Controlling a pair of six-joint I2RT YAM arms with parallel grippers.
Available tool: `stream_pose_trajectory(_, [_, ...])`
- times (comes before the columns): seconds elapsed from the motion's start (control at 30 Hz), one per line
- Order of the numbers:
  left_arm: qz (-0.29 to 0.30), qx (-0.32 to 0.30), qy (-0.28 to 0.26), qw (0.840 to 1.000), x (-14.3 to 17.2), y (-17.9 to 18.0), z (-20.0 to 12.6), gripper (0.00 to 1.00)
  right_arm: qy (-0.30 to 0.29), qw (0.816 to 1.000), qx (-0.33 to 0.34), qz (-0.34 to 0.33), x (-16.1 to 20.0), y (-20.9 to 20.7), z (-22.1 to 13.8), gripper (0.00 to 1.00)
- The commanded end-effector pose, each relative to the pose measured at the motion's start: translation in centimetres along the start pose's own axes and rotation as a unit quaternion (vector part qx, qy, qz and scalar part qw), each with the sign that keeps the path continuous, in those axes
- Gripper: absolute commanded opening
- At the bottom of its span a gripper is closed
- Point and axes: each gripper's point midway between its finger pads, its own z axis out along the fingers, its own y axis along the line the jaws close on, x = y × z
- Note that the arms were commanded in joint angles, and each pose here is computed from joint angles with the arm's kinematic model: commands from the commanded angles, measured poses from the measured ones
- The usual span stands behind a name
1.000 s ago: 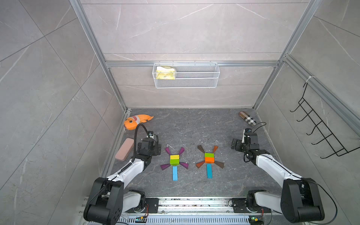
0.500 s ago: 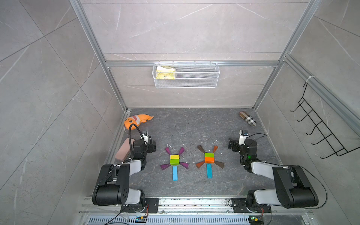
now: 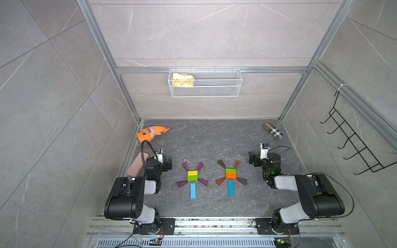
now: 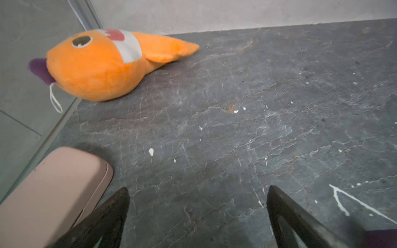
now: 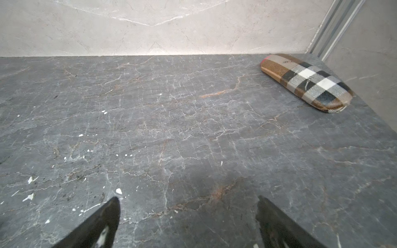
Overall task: Assemble a small pinwheel with building blocks
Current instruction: Reset both arms
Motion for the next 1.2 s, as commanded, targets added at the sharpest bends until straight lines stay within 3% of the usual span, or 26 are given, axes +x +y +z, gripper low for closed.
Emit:
stream_pose_trajectory(0.0, [-0.02,-0.028,-0.032,0.999,-2.7,1.4,1.0,1.0,-0.014,1.0,0.0,-0.014,-0.5,0.3,0.1,1.0])
stream_pose_trajectory(0.07, [-0.052,-0.027,-0.001,0.998,-2.2,2.6,1.5,1.0,-0.012,1.0,0.002,-0.014,-0.5,0.3,0.1,1.0])
stream_pose_trajectory(0.2, [-0.053,-0.033,-0.004,0.998,-2.1,2.8,1.4,1.0,-0.018,1.0,0.016,-0.008,-0.5,-0.2,-0.2,1.0])
stream_pose_trajectory(0.37, [-0.053,-0.031,-0.003,0.998,-2.1,2.7,1.3,1.0,-0.032,0.999,-0.018,-0.022,-0.7,1.0,-0.7,1.0])
stream_pose_trajectory(0.6, [-0.065,-0.06,-0.007,0.996,-2.0,3.7,1.1,1.0,-0.094,0.991,0.092,0.033,-1.4,-2.9,-3.9,1.0])
stream_pose_trajectory(0.67, [-0.065,-0.06,-0.006,0.996,-2.0,3.7,1.1,1.0,-0.066,0.997,0.044,0.007,-1.0,-1.2,-2.3,1.0])
stream_pose_trajectory(0.73, [-0.059,-0.046,-0.004,0.997,-2.1,3.3,1.3,1.0,-0.04,0.998,-0.045,-0.031,-1.0,2.1,-0.2,1.0])
stream_pose_trajectory(0.93, [-0.055,-0.035,-0.003,0.998,-2.1,2.9,1.4,1.0,-0.023,0.998,-0.041,-0.034,-0.6,1.9,-0.2,1.0])
stream_pose_trajectory(1.03, [-0.066,-0.062,-0.008,0.996,-2.2,3.8,1.0,1.0,-0.026,0.998,-0.039,-0.033,-0.6,1.8,-0.2,1.0])
stream_pose_trajectory(1.07, [-0.076,-0.086,-0.011,0.993,-2.0,4.6,0.8,1.0,-0.03,0.999,-0.02,-0.022,-0.7,1.2,-0.4,1.0])
stream_pose_trajectory(1.13, [-0.091,-0.119,-0.025,0.988,-1.9,5.7,0.1,1.0,-0.073,0.992,0.099,0.041,-0.8,-3.1,-2.5,1.0])
stream_pose_trajectory(1.17, [-0.095,-0.126,-0.029,0.987,-1.9,5.9,-0.2,1.0,-0.096,0.989,0.096,0.059,-0.5,-3.8,-3.7,1.0])
